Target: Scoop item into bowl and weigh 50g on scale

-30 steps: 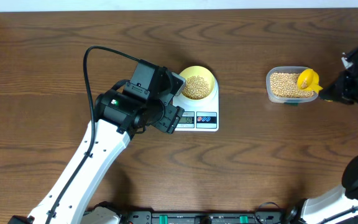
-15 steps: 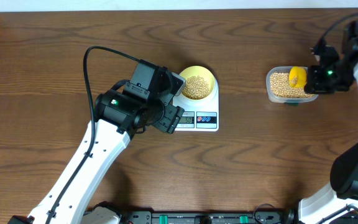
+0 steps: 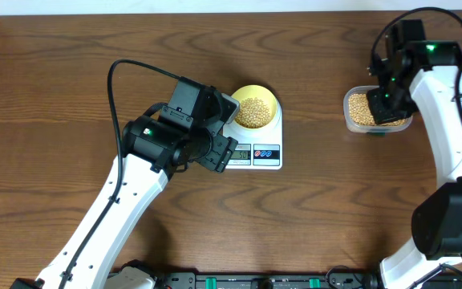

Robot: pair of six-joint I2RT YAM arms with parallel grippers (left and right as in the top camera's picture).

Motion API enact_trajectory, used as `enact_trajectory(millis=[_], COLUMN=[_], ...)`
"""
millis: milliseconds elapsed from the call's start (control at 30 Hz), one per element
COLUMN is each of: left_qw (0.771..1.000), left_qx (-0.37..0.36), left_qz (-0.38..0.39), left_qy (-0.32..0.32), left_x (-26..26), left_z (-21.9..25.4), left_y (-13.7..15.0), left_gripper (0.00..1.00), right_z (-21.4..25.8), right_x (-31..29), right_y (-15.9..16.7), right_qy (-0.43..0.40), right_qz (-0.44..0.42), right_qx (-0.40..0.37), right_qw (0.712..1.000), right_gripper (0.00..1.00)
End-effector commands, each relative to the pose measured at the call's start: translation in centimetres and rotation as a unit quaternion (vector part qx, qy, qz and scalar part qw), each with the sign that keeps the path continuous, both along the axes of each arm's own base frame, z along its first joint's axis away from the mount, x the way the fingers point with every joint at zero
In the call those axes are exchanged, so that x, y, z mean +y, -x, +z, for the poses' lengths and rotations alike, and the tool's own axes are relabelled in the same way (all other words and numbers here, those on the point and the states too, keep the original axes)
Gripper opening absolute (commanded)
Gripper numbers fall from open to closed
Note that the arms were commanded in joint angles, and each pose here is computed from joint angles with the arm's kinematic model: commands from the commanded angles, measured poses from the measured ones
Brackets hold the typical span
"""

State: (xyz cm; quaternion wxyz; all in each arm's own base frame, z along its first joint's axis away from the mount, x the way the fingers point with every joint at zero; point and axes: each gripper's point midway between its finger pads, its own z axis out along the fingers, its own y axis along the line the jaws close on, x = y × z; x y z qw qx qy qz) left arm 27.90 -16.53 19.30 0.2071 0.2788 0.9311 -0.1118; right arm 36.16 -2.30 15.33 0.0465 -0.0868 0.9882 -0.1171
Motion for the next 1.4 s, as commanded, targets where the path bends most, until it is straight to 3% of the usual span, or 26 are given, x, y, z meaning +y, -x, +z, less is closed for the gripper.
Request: enact_trajectory(millis=[0, 333, 733, 1367], left_qw=[1.000, 1.000, 1.000, 1.000], left_qx=[-0.011, -0.011, -0.011, -0.011], left_qz=[-0.003, -0.003, -0.003, -0.003], left_qy=[0.000, 0.000, 0.000, 0.000], left_x=[0.1, 0.1, 0.1, 0.1], left_z=[0.5, 0.5, 0.5, 0.5], left_y=[0.1, 0.1, 0.1, 0.1], left_gripper=[0.73, 0.73, 0.73, 0.73], right_z=[2.0, 2.0, 0.7, -2.5], right_x=[-1.4, -0.2, 5.0, 1.6], right_y=[-0.3, 0.0, -0.1, 0.8], right_qy=[0.074, 0.080, -0.117, -0.105], right_qz=[-0.018, -0.004, -0.025, -0.077], right_qx=[-0.028, -0.022, -0.017, 0.004], right_qw=[0.997, 0.997, 0.993, 0.992], right_gripper=[0.01, 0.01, 0.01, 0.01])
